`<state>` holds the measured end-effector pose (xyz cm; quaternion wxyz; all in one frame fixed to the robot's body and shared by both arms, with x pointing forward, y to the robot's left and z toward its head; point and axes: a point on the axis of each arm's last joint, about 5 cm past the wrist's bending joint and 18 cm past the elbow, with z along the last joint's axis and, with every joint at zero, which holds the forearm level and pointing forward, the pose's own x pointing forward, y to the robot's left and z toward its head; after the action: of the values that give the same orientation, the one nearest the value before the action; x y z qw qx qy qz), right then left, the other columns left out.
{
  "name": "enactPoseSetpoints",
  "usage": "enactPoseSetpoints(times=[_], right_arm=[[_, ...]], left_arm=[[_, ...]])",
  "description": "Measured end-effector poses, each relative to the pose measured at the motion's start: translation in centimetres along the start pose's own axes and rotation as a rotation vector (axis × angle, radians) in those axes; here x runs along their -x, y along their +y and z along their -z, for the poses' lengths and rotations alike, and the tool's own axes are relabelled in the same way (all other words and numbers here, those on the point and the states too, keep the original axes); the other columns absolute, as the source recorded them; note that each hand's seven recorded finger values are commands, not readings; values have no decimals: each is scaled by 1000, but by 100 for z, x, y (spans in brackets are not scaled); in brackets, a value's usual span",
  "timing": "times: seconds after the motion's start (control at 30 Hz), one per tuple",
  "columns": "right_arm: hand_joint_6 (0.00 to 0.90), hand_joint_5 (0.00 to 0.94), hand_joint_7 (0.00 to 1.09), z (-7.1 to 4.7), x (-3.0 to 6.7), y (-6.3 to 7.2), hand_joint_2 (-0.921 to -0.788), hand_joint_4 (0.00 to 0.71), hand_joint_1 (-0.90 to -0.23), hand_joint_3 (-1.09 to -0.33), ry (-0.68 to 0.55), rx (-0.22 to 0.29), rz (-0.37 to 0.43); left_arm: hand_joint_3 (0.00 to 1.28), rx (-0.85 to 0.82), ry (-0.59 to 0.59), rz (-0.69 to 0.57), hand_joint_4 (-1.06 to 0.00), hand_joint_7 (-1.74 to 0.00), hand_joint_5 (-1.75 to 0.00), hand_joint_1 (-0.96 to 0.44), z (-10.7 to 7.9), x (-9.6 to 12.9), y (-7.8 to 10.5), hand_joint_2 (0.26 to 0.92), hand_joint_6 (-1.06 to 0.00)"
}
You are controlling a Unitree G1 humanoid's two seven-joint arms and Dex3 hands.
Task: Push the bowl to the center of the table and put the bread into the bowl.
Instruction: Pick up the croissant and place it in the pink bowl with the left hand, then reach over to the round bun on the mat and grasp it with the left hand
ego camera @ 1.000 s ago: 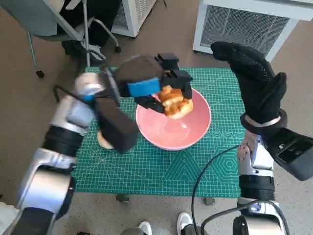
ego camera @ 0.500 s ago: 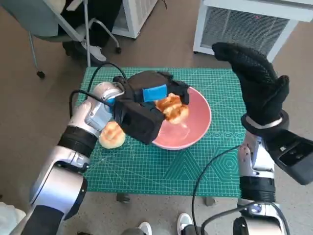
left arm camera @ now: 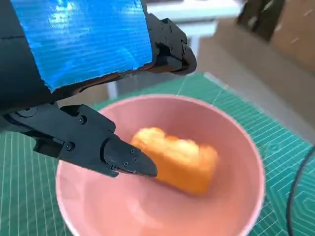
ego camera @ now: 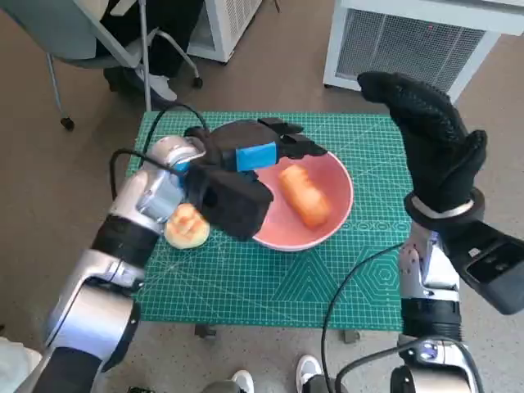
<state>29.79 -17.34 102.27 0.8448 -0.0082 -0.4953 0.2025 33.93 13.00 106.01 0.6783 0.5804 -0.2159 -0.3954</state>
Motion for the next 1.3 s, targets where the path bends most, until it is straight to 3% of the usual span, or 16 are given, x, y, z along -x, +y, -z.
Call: enactPoseSetpoints(times=[0.3, 0.67, 1.0, 1.3], right_arm=[[-1, 12, 707, -4, 8, -3, -921, 224, -579, -845, 1, 3, 3], [-1, 15, 703, -1, 8, 2, -921, 221, -582, -841, 2, 1, 5], [-1, 19, 704, 40, 26, 5, -921, 218, -594, -823, 23, -16, 1], [-1, 26, 707, 89, 15, -3, -921, 221, -598, -807, 36, -41, -15]], left_arm=[[4, -4, 6, -73, -127, -46, -13, -321, 159, 501, 75, 834, -265], [0, 39, 141, -81, -172, -68, -20, -279, 343, 1090, 0, 828, -304], [0, 88, 235, -31, -204, -71, -16, -283, 421, 1337, -263, 814, -321], [0, 134, 289, -4, -213, -66, -9, -269, 462, 1365, -368, 813, -327]])
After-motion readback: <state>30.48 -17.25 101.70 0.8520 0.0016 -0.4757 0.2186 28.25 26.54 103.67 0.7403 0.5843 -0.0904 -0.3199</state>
